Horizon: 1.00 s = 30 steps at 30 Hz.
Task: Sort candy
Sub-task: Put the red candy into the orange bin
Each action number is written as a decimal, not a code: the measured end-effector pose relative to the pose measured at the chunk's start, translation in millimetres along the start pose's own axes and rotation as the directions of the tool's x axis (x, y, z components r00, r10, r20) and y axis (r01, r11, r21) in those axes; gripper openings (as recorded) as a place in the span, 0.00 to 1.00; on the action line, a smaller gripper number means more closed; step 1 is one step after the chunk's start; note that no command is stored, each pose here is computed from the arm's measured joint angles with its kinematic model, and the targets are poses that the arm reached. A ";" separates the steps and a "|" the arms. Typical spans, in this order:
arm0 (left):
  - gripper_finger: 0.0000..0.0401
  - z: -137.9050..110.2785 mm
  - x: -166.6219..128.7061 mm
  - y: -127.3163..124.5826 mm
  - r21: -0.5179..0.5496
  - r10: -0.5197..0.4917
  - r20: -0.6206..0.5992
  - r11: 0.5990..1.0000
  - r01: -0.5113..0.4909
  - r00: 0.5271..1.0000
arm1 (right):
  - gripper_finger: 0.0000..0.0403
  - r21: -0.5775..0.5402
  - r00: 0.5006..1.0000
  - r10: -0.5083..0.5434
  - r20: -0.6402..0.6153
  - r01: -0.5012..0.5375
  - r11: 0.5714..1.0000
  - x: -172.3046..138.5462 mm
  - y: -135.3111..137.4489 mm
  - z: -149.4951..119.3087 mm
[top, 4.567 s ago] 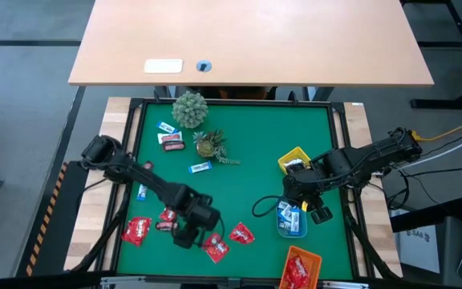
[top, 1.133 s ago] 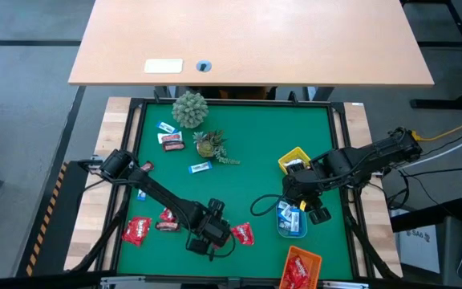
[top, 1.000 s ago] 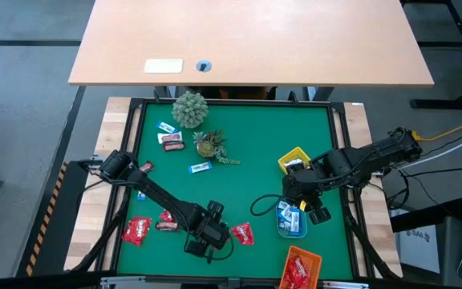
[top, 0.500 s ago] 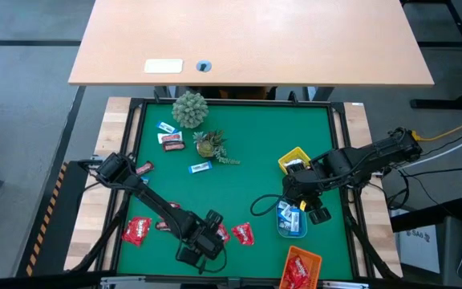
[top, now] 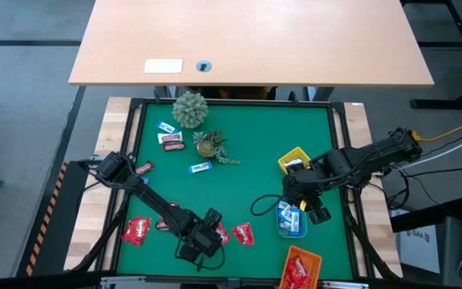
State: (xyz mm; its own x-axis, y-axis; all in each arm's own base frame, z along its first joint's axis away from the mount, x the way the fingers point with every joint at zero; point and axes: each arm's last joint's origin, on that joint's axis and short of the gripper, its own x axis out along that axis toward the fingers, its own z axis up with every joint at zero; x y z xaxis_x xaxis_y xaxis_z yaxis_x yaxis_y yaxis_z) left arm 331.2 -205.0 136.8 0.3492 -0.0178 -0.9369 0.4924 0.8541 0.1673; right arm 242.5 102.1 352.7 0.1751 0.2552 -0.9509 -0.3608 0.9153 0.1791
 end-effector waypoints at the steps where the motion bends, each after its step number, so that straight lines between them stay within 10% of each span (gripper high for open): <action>1: 0.57 0.1 0.8 2.1 -0.006 -0.004 0.006 1.000 0.004 1.000 | 0.37 0.000 1.000 0.000 0.000 0.000 1.000 0.0 0.1 0.0; 22: 0.04 -0.3 7.8 46.2 -0.132 -0.038 0.032 0.990 0.042 0.999 | 0.37 -0.001 1.000 0.000 0.000 0.000 1.000 0.0 0.1 0.0; 30: 0.00 -1.3 -6.5 64.5 -0.252 -0.022 0.062 0.967 0.037 0.998 | 0.37 -0.012 0.999 0.003 0.054 -0.002 1.000 -0.1 0.3 5.3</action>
State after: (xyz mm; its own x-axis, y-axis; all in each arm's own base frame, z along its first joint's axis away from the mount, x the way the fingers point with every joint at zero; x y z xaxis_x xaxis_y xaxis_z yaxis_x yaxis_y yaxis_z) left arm 359.6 -149.1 153.3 0.3874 -0.0690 -0.9193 0.2878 0.9564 0.0495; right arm 247.2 104.0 354.1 0.2229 0.2743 -0.9355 -0.3721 0.9109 0.1784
